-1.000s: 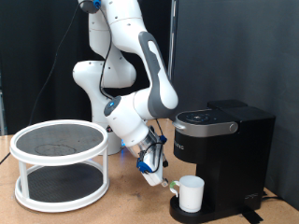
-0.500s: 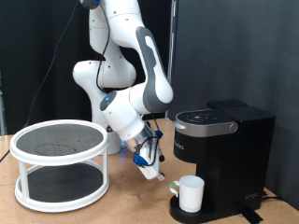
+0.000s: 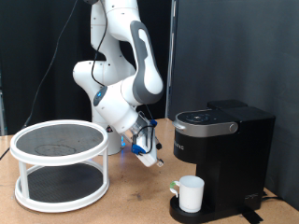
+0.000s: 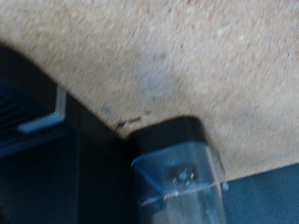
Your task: Make a cup of coffee with the keurig machine
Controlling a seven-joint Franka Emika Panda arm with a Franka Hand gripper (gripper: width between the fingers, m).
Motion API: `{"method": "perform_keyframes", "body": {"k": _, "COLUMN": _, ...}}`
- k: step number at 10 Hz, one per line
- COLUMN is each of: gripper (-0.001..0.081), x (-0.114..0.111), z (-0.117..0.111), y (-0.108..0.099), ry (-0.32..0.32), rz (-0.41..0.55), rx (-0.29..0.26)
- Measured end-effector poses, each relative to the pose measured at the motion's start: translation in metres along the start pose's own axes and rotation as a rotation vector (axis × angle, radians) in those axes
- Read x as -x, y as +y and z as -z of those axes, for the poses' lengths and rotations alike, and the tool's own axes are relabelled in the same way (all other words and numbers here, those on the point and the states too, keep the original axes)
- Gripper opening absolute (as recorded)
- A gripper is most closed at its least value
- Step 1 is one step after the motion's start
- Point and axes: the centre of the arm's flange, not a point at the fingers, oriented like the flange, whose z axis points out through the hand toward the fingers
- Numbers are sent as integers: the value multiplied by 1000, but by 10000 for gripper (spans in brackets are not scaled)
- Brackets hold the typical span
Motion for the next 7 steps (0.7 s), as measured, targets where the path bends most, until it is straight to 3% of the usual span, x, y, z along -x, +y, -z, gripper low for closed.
{"method": "perform_keyframes", "body": {"k": 3, "gripper": 734, "x": 11, "z": 26, "y": 18, "ry": -36, "rz": 29, "rx": 17}}
{"method": "perform_keyframes", "body": {"k": 5, "gripper": 734, "x": 15, "z": 44, "y": 30, "ry": -14, "rz": 39, "rx": 51}}
{"method": "perform_keyframes", "body": {"k": 7, "gripper": 734, "x": 20, "z": 45, "y": 30, "ry": -30, "rz": 63, "rx": 49}}
